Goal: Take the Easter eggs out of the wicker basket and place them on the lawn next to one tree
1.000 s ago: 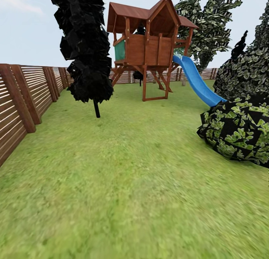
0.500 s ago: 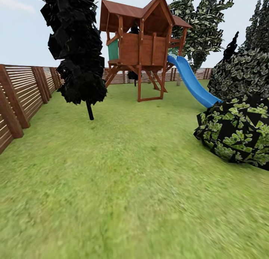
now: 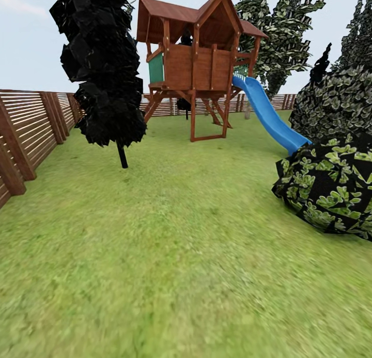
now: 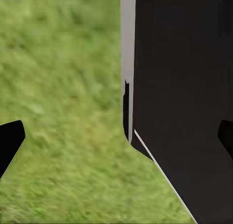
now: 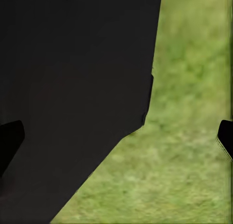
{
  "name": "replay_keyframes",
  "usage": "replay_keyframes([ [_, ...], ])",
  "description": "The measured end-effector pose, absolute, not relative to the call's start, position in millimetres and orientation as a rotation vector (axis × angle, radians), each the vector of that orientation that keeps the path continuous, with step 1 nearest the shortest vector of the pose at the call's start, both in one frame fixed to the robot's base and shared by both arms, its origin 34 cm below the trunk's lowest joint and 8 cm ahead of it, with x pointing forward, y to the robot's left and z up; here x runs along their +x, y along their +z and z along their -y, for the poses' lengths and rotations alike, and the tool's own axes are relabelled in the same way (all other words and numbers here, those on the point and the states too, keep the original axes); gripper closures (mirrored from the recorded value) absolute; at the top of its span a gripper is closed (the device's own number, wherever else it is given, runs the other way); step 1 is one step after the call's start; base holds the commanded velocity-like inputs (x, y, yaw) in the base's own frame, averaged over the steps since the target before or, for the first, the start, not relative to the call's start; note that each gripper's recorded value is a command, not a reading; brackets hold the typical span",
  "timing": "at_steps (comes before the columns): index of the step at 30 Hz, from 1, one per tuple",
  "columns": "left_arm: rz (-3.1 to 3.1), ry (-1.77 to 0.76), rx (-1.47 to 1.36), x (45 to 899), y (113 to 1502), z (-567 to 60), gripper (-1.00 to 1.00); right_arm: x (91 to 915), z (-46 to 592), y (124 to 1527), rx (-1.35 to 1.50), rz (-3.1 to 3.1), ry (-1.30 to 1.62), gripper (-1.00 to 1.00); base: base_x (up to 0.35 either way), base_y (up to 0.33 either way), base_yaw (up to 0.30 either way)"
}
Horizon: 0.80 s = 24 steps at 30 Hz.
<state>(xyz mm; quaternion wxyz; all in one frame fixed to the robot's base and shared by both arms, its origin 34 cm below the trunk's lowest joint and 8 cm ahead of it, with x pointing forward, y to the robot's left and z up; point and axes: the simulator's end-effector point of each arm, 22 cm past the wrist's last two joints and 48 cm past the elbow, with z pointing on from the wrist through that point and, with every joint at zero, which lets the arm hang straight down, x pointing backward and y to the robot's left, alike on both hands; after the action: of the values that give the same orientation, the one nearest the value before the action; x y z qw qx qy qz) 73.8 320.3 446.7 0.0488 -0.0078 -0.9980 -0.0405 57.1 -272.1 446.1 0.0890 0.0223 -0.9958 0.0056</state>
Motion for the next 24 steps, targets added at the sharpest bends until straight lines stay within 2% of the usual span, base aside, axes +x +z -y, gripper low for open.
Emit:
replay_keyframes([
  [24,3.041,-0.123,-0.024,73.8,446.7,-320.3,-1.00,57.0,275.4,446.2,0.065,2.962,0.023,-1.00,0.334,0.000,0.000],
])
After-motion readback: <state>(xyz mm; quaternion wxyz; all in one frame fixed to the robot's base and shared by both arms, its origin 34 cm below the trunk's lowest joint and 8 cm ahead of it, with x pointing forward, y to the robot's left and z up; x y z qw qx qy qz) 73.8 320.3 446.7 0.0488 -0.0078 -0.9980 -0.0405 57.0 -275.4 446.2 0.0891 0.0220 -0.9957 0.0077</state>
